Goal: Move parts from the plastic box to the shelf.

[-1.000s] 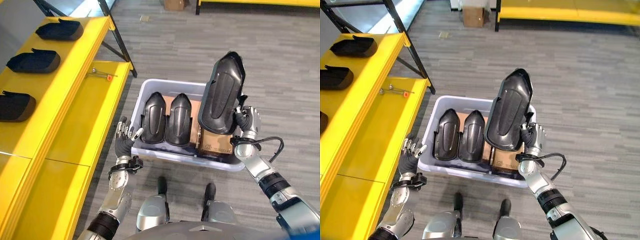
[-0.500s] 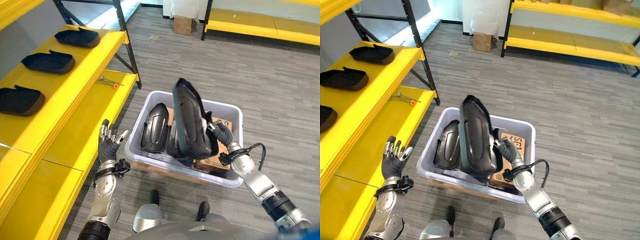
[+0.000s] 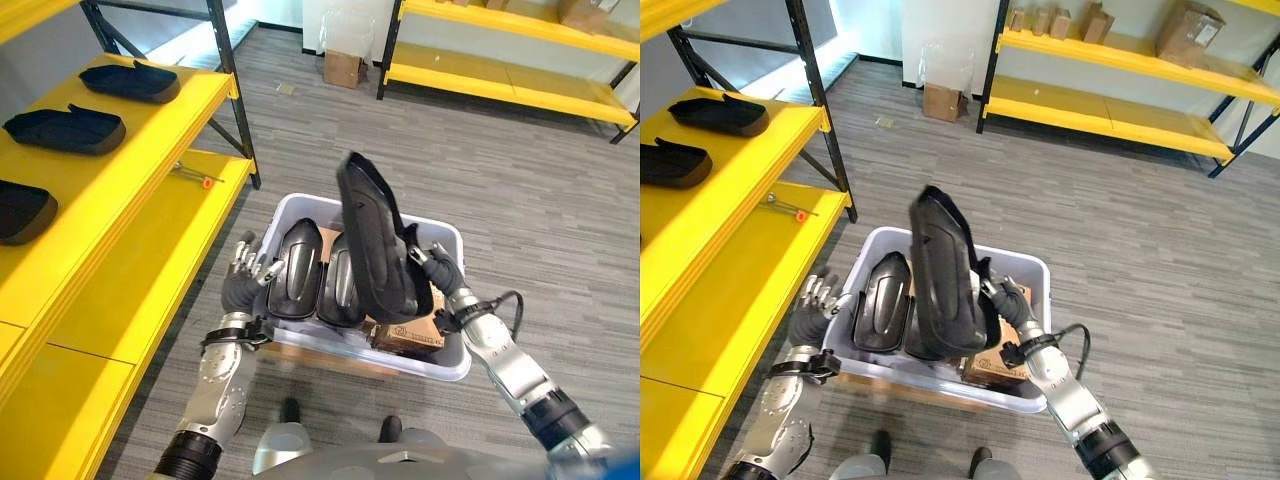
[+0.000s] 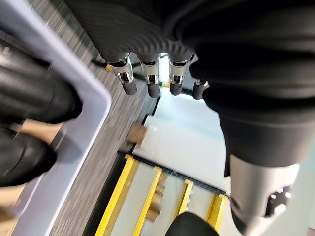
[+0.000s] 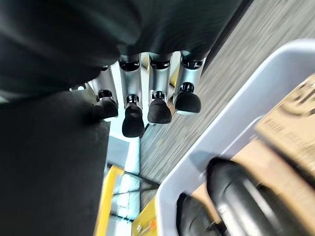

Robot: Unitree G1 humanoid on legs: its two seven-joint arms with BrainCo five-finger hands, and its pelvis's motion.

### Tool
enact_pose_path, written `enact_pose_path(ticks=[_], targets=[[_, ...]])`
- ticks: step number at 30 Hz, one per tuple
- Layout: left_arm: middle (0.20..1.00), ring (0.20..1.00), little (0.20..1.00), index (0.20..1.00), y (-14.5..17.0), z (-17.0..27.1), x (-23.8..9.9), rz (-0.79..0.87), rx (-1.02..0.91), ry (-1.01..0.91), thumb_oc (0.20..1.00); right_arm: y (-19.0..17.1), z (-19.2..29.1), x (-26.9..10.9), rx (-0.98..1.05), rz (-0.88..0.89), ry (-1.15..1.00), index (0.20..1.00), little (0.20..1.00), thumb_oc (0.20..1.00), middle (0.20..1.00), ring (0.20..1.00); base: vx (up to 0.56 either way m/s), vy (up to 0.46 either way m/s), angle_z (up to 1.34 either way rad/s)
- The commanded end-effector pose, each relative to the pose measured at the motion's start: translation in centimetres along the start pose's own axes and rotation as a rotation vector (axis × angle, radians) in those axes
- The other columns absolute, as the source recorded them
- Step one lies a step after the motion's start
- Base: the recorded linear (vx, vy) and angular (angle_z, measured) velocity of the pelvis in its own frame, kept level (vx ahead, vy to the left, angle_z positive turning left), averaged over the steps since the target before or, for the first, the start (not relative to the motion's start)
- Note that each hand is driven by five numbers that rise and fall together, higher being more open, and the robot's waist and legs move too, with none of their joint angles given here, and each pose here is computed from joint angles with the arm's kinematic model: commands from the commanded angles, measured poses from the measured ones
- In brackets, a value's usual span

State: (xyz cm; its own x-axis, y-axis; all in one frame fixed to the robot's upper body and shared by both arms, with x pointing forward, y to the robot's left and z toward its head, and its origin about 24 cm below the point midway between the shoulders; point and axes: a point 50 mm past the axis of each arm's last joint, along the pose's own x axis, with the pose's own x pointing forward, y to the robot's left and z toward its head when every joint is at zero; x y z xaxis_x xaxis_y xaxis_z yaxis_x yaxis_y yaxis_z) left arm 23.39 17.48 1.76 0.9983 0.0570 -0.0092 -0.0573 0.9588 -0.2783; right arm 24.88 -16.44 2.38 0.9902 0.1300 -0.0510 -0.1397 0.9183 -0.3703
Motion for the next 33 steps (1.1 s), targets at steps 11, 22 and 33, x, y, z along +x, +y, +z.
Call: enact_pose_path(ticks=[11,22,33], targets=[[1.000,1.000,1.000,1.000,0.4,-0.2,-1.1,0.016,-0.008,-0.011,1.000,-1.9,4.3,1.0,-0.074,-0.019,-0.245,0.200,0.200,0.200,0.200,0.200,-0.11,-0.176,0.19],[1.000,1.000,1.000,1.000,-0.3,-0.9,-1.3,-0.025,0.000,-0.003,1.000,-1.8,3.7,0.6,-0.074,-0.018,-0.245,0.200,0.200,0.200,0.200,0.200,-0.07,0.048,0.72],[1.000,1.000,1.000,1.000,-1.2,-0.6,-1.3,-0.119,0.032,0.001,1.000,-0.9,4.3,0.7,-0.083,0.063,-0.265,0.200,0.200,0.200,0.200,0.200,-0.08,0.301,0.83]])
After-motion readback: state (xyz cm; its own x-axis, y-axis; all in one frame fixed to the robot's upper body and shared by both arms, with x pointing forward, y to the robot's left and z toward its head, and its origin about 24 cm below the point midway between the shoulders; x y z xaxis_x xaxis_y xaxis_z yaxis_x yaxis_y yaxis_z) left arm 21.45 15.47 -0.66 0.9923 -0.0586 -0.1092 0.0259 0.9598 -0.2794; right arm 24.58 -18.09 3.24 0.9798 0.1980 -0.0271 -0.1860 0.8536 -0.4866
